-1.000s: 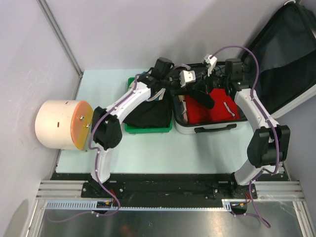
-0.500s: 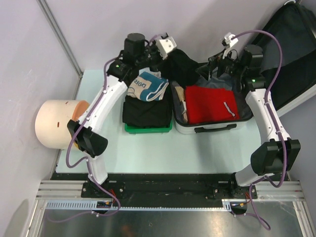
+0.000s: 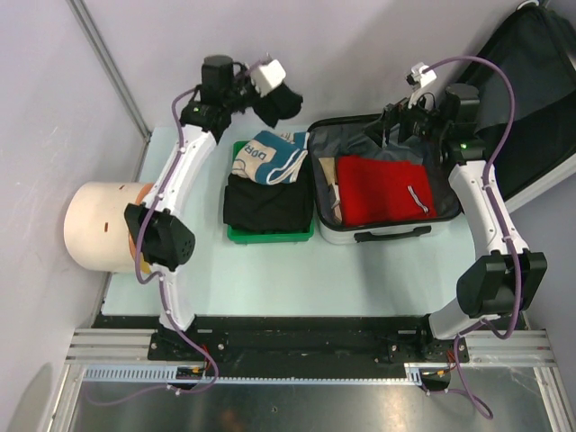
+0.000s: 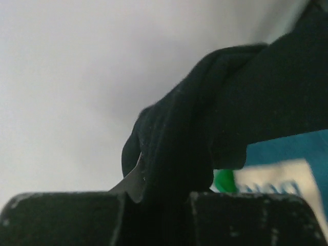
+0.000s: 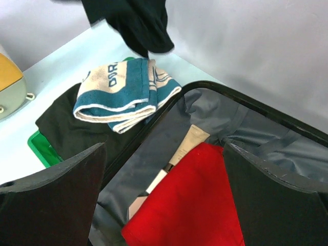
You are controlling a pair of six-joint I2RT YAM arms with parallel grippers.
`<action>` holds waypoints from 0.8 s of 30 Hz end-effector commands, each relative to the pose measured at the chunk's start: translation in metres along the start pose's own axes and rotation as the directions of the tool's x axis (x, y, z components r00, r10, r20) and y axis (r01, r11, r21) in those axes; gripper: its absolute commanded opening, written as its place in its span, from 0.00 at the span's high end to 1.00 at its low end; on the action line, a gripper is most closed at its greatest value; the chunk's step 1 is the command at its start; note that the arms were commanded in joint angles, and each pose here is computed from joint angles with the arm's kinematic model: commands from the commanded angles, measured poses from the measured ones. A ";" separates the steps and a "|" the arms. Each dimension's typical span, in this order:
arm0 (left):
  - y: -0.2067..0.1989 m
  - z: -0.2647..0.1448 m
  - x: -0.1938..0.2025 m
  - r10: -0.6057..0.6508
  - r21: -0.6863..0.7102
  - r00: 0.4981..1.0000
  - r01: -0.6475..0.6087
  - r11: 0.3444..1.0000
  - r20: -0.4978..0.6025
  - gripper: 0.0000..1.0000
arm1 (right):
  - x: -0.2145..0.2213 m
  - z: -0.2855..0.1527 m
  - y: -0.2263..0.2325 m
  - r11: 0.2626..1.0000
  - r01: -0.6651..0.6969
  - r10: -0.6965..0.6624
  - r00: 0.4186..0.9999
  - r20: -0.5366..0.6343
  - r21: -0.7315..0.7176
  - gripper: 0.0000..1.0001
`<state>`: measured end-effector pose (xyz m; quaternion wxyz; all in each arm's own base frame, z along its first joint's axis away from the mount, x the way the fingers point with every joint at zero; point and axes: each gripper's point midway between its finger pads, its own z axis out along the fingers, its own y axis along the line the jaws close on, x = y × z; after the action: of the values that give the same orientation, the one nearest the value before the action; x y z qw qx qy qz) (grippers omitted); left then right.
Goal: Open, take out, and arrange the luggage
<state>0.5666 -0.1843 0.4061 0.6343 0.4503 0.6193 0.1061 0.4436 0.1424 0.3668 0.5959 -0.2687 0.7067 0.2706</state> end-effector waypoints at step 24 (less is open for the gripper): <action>-0.270 -0.140 0.124 -0.043 0.655 0.956 0.231 0.720 -0.290 0.11 | 0.122 0.009 -0.040 0.998 0.044 -0.020 0.905 -0.424 0.047 0.01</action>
<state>0.3603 -0.1844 0.1284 0.3266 0.5952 0.7281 -0.0945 0.4595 0.1318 0.2982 0.5225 -0.2960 0.7677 0.2237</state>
